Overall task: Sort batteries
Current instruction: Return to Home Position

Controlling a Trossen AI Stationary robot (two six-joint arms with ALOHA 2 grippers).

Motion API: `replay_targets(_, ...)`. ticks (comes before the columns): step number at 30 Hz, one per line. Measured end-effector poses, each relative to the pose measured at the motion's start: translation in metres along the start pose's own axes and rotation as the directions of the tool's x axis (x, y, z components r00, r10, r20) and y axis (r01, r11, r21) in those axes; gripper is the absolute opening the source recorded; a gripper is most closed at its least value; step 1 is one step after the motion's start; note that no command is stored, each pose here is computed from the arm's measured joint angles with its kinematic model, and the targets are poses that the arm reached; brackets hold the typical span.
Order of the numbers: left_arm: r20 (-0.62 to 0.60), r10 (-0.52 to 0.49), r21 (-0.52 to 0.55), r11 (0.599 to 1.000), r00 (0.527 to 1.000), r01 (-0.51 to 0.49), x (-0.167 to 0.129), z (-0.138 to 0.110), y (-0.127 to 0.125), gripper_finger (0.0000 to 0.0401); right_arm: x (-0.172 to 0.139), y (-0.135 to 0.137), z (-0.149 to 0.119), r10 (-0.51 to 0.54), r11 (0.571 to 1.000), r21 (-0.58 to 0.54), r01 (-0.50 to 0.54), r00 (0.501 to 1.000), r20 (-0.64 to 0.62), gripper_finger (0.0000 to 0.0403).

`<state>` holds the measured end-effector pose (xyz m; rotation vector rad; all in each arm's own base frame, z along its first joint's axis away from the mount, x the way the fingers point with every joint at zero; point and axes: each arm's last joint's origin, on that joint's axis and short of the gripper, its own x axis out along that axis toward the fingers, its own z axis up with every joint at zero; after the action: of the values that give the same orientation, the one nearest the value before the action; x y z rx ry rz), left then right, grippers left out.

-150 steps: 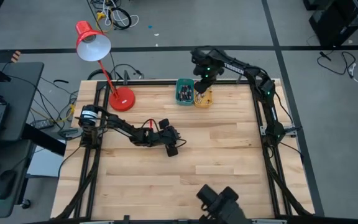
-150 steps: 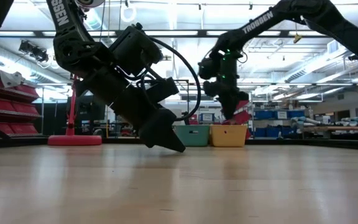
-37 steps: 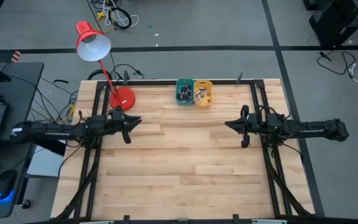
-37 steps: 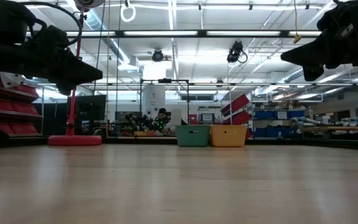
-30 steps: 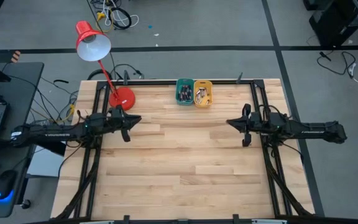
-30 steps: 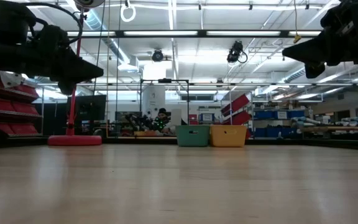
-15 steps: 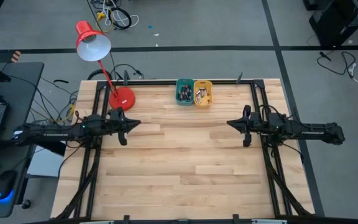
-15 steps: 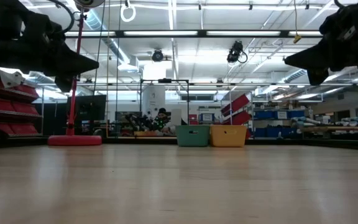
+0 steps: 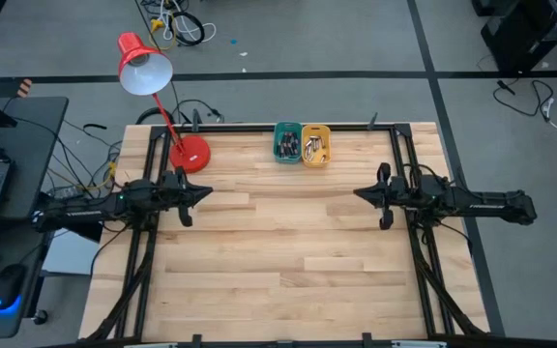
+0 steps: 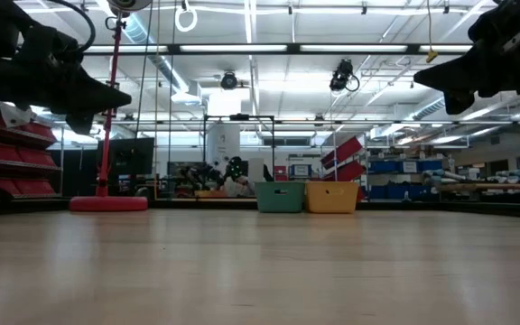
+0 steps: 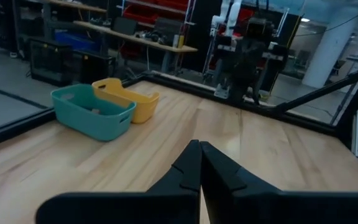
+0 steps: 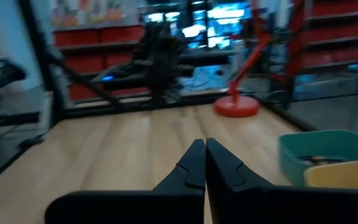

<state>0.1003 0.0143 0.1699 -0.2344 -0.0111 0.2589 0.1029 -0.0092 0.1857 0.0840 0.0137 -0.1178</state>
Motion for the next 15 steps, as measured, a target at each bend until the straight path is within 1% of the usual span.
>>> replay_targets(3,0.001,0.005,-0.001,1.000,1.000,-0.005,-0.0032,-0.0007,0.0009,0.0012,0.0000,-0.0012,0.0015,-0.043,0.999,0.001,0.043,0.999,0.018,0.0000)
replay_targets(6,0.028,-0.001,0.002,1.000,1.000,0.001,-0.0058,0.0016,0.0008,0.0012,0.0000,-0.0011,0.0014,-0.041,0.999,0.003,0.041,0.999,0.016,0.0000)
replay_targets(9,0.022,-0.003,0.021,1.000,1.000,0.002,-0.0058,0.0013,0.0007,0.0012,0.0000,-0.0011,0.0013,-0.040,0.999,0.012,0.040,0.999,0.014,0.0000)
replay_targets(11,0.023,-0.003,0.027,1.000,1.000,0.003,-0.0058,0.0014,0.0007,0.0012,-0.0001,-0.0007,-0.0002,-0.036,0.999,0.017,0.036,0.999,0.000,0.0000)
replay_targets(15,0.015,-0.017,0.022,1.000,1.000,0.016,-0.0058,0.0010,0.0004,0.0012,-0.0004,0.0007,-0.0069,-0.027,0.999,0.015,0.028,0.997,-0.069,0.0000)
